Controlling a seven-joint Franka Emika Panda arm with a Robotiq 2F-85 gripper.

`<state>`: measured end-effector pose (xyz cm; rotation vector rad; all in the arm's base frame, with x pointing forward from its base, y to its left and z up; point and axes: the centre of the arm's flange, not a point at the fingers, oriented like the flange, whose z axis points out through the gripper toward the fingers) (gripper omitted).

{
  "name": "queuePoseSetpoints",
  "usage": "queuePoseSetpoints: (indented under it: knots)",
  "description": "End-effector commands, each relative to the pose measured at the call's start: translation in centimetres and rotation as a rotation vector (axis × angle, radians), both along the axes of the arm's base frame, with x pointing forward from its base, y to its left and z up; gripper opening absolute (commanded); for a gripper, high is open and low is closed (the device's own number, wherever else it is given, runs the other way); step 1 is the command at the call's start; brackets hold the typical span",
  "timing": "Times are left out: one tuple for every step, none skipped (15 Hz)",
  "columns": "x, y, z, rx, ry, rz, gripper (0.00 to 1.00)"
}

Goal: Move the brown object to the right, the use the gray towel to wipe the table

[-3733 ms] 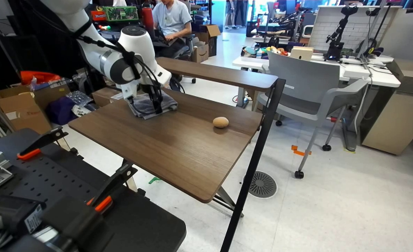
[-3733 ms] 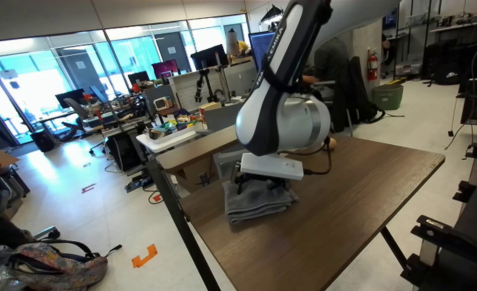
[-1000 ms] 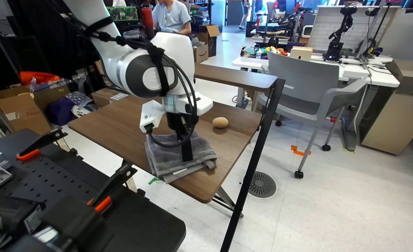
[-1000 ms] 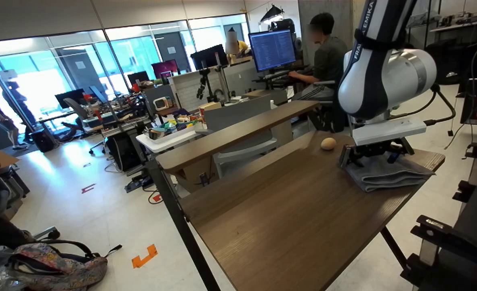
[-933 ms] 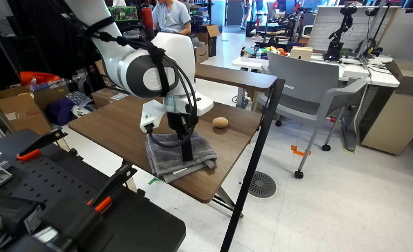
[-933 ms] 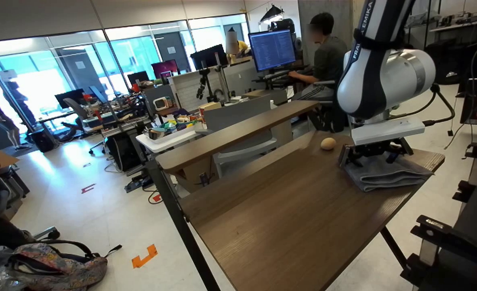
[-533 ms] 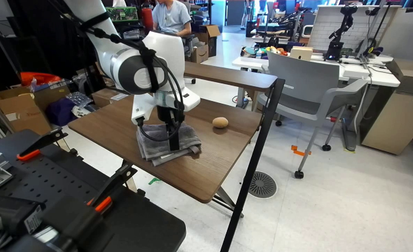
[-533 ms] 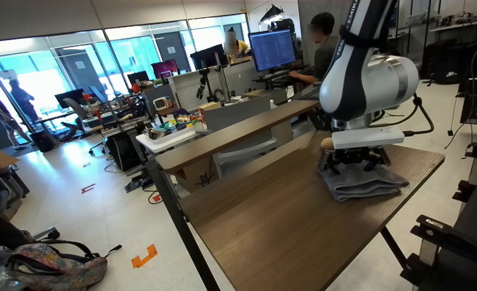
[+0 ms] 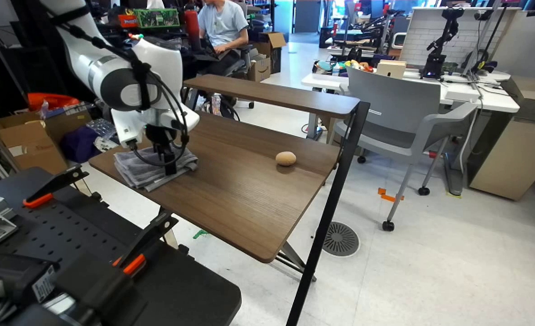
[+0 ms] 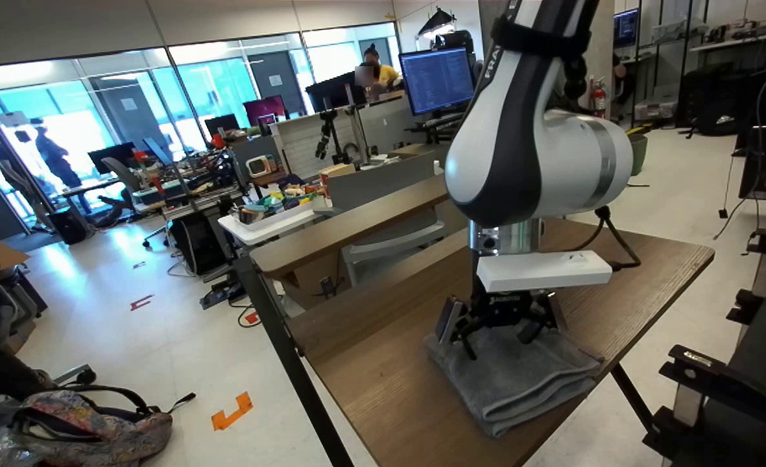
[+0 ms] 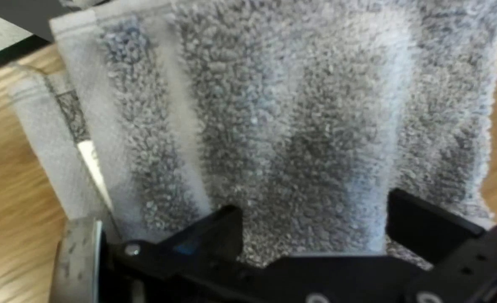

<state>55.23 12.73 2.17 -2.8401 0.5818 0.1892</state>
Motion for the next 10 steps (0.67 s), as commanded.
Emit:
queuePoseSetpoints:
  knots:
    - [-2.3,4.1,-4.2,0.017,-0.037,0.112,1.0]
    - [-0.7,4.1,-3.7,0.019,-0.079,0.095,1.0]
    - [0.5,4.0,-3.0,0.018,-0.114,0.074,1.0]
    - [2.5,3.4,-2.3,0.024,-0.154,0.037,1.0]
    - [3.8,2.7,-1.5,0.029,-0.184,0.005,1.0]
    - [5.5,1.4,-0.6,0.035,-0.219,-0.039,1.0]
    - [7.0,0.0,0.1,0.036,-0.259,-0.081,1.0]
    - [8.5,-1.7,0.3,0.036,-0.289,-0.122,1.0]
    - [9.8,-3.7,0.9,0.031,-0.316,-0.171,1.0]
    - [11.1,-5.7,1.2,0.032,-0.341,-0.219,1.0]
